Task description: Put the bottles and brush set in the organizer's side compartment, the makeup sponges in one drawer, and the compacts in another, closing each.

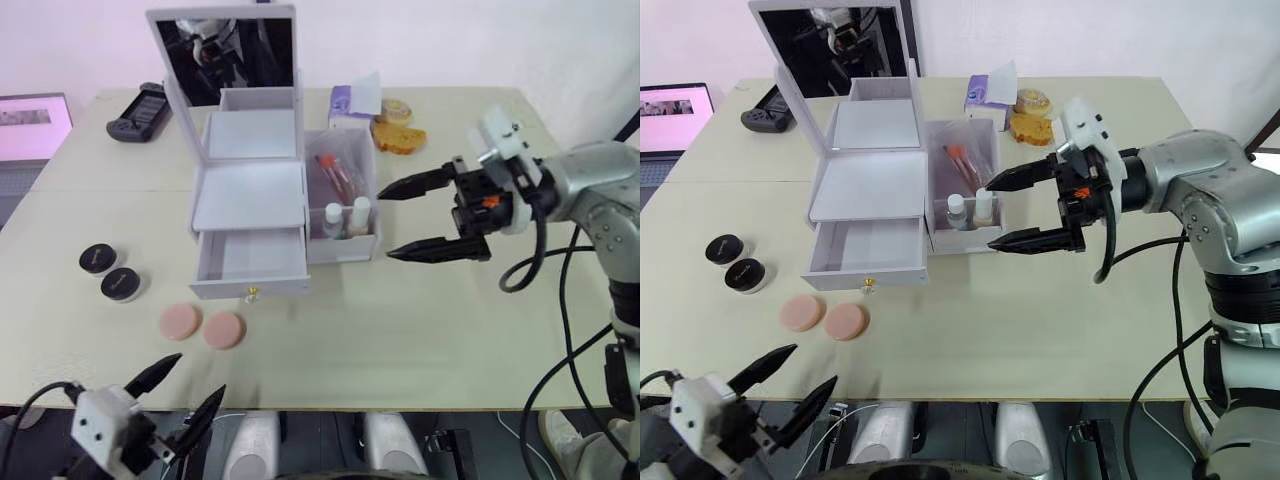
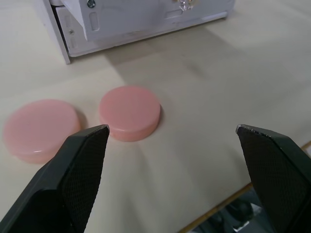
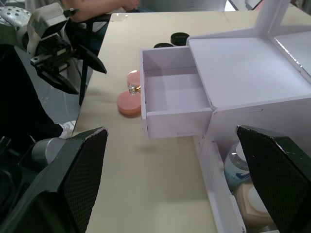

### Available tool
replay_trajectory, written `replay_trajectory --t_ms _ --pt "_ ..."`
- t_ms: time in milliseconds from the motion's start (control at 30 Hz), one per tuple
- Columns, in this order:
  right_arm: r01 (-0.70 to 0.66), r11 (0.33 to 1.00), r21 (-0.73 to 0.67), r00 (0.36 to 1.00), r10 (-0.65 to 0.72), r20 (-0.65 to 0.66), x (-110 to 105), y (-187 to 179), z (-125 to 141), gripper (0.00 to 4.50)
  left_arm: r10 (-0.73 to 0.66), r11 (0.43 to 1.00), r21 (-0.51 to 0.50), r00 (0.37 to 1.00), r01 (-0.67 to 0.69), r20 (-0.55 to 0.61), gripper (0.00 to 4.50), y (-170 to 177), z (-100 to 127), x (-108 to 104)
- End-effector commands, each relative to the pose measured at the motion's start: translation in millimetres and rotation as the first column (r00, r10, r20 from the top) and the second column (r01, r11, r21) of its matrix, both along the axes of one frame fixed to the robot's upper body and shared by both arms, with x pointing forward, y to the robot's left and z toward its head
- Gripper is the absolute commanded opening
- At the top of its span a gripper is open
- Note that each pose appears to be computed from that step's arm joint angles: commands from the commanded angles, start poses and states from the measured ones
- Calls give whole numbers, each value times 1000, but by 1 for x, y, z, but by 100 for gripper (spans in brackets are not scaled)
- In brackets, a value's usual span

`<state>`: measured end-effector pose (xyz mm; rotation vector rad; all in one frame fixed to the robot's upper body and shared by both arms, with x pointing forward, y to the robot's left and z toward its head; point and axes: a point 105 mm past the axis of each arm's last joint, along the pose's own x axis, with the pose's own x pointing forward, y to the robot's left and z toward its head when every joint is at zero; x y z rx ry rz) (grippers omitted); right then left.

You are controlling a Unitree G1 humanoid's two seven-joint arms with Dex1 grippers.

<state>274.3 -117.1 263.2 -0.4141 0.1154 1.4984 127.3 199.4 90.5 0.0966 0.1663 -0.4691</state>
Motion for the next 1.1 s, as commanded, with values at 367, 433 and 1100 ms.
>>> replay_trajectory --t_ms 367,433,1100 --pt "-69 998 16 996 70 -62 -13 -14 15 450 121 992 40 992 -123 31 440 -6 -41 21" --pt "-84 996 21 994 86 -68 -17 -14 17 450 138 990 36 990 -139 38 440 -5 -45 25" --pt "-35 999 16 998 36 -47 -14 -15 14 450 170 985 -34 981 -168 97 353 -21 -55 66"
